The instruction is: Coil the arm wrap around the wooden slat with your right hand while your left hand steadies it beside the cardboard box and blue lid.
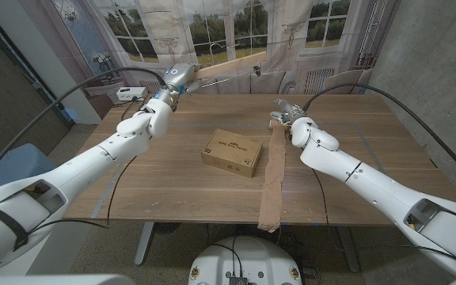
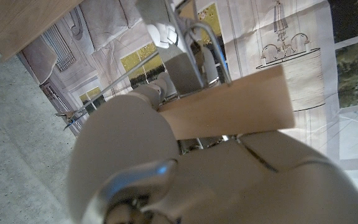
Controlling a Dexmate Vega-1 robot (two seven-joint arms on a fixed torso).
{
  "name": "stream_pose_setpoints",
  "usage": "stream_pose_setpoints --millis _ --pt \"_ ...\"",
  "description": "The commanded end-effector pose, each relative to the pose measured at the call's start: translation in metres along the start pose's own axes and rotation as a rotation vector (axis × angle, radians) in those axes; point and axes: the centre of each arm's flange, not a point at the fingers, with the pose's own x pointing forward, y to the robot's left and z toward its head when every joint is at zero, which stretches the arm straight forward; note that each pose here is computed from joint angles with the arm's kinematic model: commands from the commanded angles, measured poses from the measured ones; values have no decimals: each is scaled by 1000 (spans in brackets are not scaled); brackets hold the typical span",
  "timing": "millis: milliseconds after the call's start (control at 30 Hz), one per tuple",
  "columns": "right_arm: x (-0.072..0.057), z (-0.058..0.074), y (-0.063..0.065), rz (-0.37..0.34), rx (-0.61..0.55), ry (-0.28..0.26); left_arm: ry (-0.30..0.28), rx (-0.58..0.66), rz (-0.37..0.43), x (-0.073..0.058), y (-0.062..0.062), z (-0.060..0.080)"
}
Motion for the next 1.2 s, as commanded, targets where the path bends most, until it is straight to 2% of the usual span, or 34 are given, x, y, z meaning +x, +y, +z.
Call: stream_pose_setpoints --millis 33,833,1200 --pt "15 9 -3 68 -169 100 14 -9 -63 1 7 -6" --pt "47 6 15 293 -264 205 38 -10 -65 0 11 -11" --pt "55 7 23 335 -301 214 38 -12 -62 0 11 -10"
